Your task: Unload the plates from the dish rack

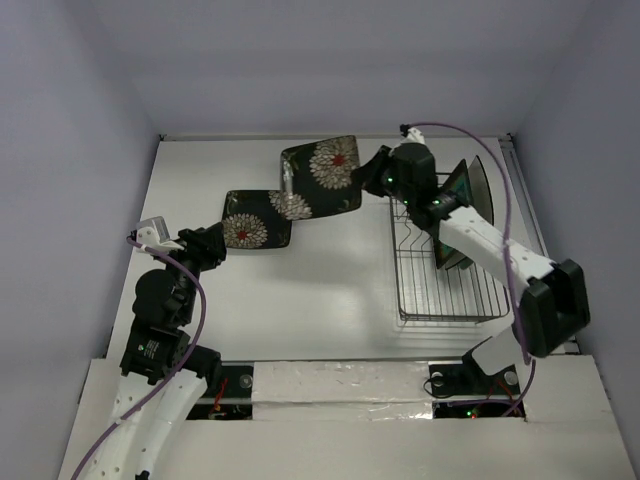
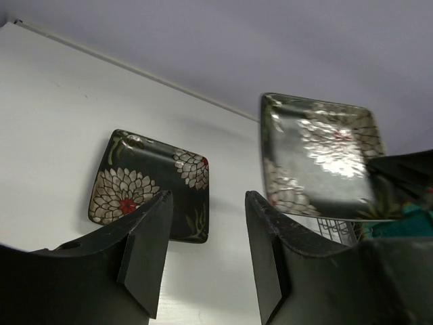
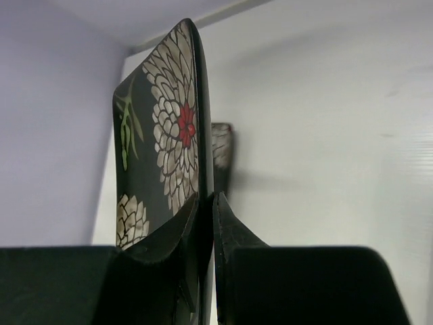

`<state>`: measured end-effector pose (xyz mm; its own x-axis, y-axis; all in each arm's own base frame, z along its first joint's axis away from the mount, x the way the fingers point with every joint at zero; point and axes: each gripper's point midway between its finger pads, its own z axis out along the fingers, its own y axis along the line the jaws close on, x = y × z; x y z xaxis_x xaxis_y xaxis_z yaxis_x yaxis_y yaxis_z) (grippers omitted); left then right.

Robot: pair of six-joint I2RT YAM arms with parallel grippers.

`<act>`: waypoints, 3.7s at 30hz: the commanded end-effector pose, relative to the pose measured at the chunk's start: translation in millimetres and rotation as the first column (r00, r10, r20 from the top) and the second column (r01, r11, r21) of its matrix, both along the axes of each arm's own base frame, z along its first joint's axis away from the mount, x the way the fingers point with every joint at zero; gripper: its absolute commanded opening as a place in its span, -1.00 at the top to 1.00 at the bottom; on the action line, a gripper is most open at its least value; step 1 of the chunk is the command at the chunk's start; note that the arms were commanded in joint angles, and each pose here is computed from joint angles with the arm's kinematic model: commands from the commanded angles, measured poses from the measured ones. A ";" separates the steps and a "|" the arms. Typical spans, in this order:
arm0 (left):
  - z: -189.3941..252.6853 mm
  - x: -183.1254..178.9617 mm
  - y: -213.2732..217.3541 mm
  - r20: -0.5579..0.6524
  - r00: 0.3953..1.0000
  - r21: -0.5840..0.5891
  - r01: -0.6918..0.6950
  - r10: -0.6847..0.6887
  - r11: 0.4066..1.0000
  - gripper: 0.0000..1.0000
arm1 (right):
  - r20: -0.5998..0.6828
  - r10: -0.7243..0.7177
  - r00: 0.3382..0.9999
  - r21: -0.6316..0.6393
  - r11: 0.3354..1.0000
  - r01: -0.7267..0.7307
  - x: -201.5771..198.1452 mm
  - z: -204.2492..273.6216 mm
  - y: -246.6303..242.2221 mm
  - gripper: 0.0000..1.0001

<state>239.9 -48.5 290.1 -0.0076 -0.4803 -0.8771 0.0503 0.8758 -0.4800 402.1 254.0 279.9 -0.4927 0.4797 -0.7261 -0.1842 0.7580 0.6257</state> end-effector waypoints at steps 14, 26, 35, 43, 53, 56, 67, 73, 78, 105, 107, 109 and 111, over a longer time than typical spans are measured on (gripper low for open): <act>10.2 1.5 0.4 0.036 0.999 -0.006 -0.002 0.002 1.000 0.12 | 0.109 0.177 0.978 0.420 0.884 -0.206 49.8 17.8 156.0 1.00; 10.8 0.6 0.7 0.039 0.999 -0.007 -0.002 0.002 1.000 0.12 | -0.026 0.155 0.988 0.438 0.890 -0.128 53.5 -49.8 205.7 1.00; 11.9 -0.4 0.9 0.042 0.999 -0.010 -0.002 0.002 1.000 0.12 | -0.087 0.131 0.987 0.397 0.914 -0.087 49.5 -78.0 225.3 0.85; 12.2 -1.1 1.2 0.045 0.999 -0.010 -0.002 0.002 1.000 0.12 | -0.161 0.107 0.981 0.312 0.949 -0.052 41.3 -109.5 218.6 0.10; 13.5 -1.8 1.4 0.050 0.999 -0.010 -0.002 0.002 1.000 0.12 | -0.195 0.076 0.978 0.109 0.992 -0.055 35.1 -129.0 198.3 -0.53; 13.5 -2.2 1.5 0.051 0.999 -0.012 -0.002 0.002 1.000 0.12 | -0.201 0.052 0.978 0.001 0.999 -0.053 33.5 -136.3 185.4 -0.76; 16.2 -4.2 2.2 0.064 0.998 -0.015 -0.002 0.003 1.000 0.12 | -0.011 -0.064 0.998 -0.301 0.952 0.058 5.9 -50.1 68.2 0.18; 18.0 -5.6 2.4 0.074 0.997 -0.022 -0.001 0.003 1.000 0.83 | 0.027 -0.232 0.972 -0.524 0.825 0.212 -24.8 -24.1 -75.0 1.00; 17.1 -9.2 1.2 0.065 0.998 -0.021 0.008 -0.007 1.000 1.00 | 0.041 -0.398 0.916 -0.630 0.701 0.333 -63.4 -5.8 -177.7 1.00; 26.1 -19.4 -6.8 0.106 0.993 -0.032 0.057 -0.053 0.998 0.48 | -0.219 -0.424 0.879 -0.685 0.708 0.172 -23.0 -52.1 -252.3 0.07; 26.5 -19.3 -6.9 0.106 0.993 -0.032 0.057 -0.053 0.998 0.47 | -0.223 -0.434 0.873 -0.695 0.699 0.170 -21.0 -55.6 -254.5 0.18; 27.2 -19.6 -6.8 0.109 0.993 -0.033 0.057 -0.053 0.998 0.46 | -0.223 -0.448 0.866 -0.709 0.684 0.172 -21.6 -55.7 -258.1 0.38; 27.5 -19.9 -6.6 0.111 0.992 -0.034 0.057 -0.053 0.998 0.45 | -0.208 -0.446 0.870 -0.708 0.682 0.181 -22.0 -47.9 -258.6 0.64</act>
